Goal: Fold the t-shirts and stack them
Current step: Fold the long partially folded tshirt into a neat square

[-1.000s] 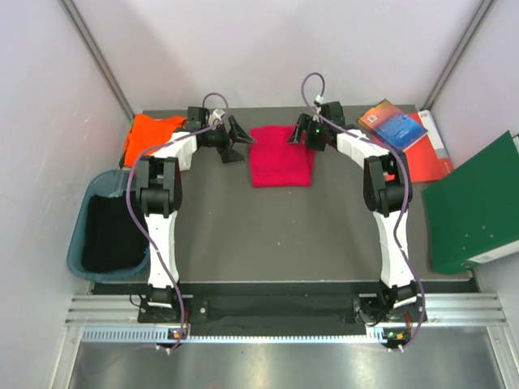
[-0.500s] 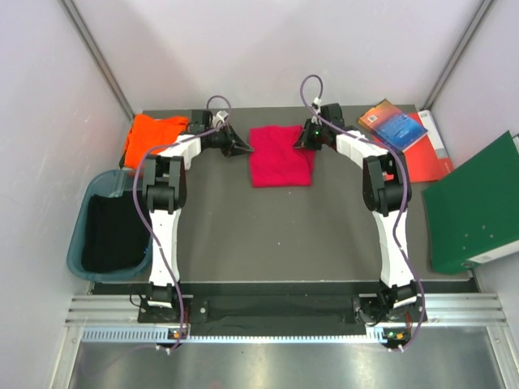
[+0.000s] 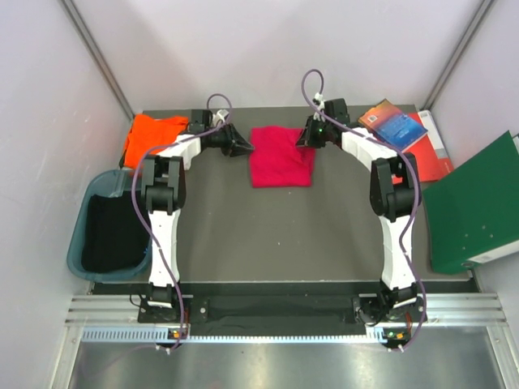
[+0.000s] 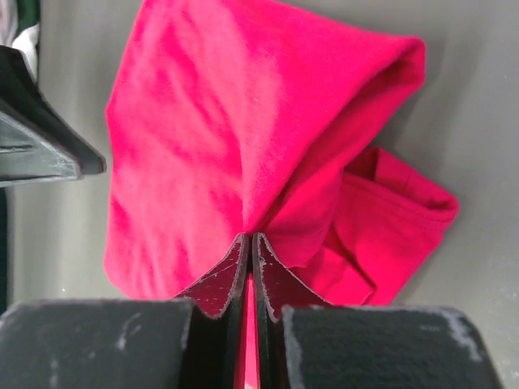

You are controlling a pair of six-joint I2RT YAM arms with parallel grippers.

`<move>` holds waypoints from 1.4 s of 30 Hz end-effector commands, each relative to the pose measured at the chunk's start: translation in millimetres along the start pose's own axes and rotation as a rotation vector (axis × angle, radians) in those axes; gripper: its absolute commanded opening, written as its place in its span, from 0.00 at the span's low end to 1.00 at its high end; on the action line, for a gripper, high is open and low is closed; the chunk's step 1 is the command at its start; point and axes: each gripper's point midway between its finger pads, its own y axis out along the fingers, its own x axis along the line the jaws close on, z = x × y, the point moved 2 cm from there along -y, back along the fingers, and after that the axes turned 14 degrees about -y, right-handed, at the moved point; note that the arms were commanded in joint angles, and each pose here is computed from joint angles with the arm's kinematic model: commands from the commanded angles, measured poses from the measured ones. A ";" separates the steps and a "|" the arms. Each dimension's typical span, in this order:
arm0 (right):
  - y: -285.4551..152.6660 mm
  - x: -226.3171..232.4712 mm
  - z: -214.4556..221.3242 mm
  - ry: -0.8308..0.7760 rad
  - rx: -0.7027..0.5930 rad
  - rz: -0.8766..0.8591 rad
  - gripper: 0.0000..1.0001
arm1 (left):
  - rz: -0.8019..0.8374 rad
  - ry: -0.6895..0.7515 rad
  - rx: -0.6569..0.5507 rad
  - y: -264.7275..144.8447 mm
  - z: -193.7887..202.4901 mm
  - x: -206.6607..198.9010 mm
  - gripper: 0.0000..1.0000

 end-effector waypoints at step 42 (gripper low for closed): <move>-33.7 23.9 16.2 -0.041 0.107 -0.110 0.00 | 0.021 0.128 0.003 -5.7 12.0 -58.4 0.00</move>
